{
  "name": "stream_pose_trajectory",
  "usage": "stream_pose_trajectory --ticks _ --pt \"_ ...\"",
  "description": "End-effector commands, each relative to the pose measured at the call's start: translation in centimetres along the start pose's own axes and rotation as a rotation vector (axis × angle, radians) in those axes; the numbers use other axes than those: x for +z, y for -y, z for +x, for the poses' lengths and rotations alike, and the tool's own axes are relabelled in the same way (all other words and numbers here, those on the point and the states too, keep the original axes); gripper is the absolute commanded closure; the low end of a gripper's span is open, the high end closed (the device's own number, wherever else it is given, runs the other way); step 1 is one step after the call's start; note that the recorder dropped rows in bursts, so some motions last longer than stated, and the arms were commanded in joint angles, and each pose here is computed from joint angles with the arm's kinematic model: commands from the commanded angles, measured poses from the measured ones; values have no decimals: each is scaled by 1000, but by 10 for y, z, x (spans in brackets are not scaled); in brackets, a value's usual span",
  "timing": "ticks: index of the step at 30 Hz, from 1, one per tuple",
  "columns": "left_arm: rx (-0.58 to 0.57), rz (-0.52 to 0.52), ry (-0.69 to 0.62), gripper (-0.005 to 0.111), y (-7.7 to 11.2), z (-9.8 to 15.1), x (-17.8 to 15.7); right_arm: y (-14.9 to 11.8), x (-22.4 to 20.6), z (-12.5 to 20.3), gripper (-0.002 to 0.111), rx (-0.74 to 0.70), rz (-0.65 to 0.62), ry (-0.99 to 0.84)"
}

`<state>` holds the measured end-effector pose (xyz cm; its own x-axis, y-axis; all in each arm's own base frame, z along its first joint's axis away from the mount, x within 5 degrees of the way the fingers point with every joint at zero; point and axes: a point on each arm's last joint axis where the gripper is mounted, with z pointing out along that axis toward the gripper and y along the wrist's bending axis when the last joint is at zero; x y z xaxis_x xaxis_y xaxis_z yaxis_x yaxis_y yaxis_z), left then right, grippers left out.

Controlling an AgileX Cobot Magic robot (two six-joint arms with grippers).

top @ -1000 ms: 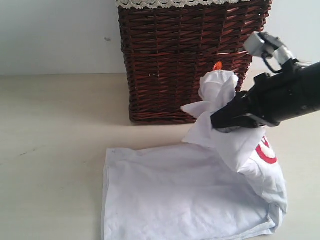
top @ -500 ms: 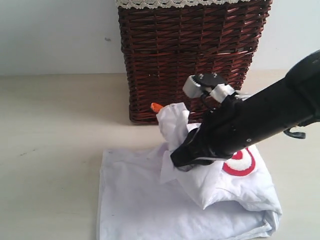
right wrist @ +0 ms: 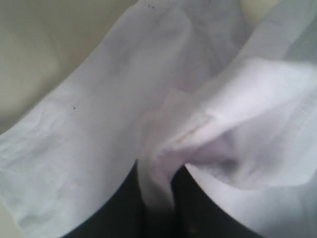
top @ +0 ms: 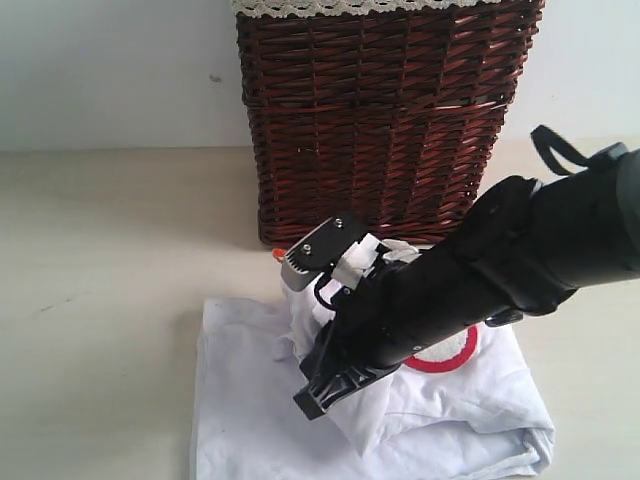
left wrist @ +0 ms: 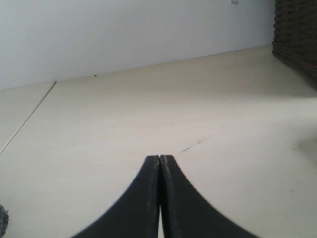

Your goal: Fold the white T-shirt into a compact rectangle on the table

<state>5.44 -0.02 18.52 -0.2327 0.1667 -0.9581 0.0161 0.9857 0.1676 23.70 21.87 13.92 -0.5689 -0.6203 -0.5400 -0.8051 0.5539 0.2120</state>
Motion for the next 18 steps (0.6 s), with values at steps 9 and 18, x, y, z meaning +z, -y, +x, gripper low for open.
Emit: stream_pose_trajectory --ticks 9,18 --pt "-2 -2 11 106 0 0 0 -12 8 -14 108 46 -51 132" --pt "-2 -2 11 106 0 0 0 -31 -5 -25 108 -63 -228 242"
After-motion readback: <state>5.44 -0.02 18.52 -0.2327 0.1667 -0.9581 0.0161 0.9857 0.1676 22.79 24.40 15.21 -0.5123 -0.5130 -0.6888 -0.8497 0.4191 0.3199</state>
